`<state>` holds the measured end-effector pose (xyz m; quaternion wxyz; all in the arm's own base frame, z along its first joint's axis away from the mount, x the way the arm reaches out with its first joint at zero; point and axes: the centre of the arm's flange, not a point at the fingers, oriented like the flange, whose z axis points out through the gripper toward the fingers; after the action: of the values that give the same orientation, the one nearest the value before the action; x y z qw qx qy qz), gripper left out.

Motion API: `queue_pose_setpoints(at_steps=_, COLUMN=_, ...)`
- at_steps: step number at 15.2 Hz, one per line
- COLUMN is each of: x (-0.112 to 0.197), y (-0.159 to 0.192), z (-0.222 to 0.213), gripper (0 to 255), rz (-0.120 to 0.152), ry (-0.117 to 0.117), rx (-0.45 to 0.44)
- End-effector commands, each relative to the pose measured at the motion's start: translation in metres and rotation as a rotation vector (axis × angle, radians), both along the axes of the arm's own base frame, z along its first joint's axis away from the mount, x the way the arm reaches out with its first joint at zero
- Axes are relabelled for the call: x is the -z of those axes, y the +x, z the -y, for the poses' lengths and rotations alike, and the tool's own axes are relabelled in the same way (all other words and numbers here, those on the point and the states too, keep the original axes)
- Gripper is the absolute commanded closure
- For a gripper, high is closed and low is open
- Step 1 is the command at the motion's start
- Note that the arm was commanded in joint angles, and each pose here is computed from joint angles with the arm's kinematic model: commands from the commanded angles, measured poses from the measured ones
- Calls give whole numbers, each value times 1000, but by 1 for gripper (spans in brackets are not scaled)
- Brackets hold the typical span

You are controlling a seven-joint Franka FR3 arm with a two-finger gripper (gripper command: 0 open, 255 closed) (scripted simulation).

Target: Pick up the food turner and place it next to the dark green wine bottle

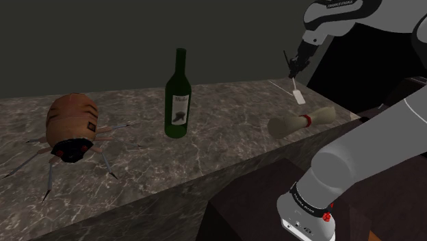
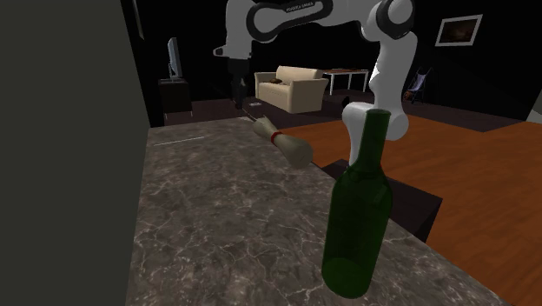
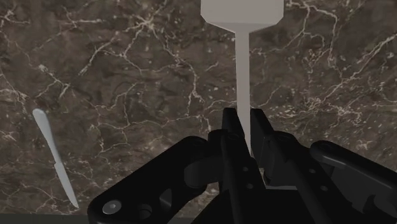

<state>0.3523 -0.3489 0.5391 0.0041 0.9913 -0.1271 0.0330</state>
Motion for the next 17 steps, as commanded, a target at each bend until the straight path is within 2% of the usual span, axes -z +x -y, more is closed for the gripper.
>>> queue_pose_setpoints(at_steps=1, x=-11, y=1, z=0, gripper=255, rz=0, ry=0, rx=0)
queue_pose_setpoints(at_steps=17, x=-95, y=1, z=0, gripper=255, rz=0, ry=0, rx=0)
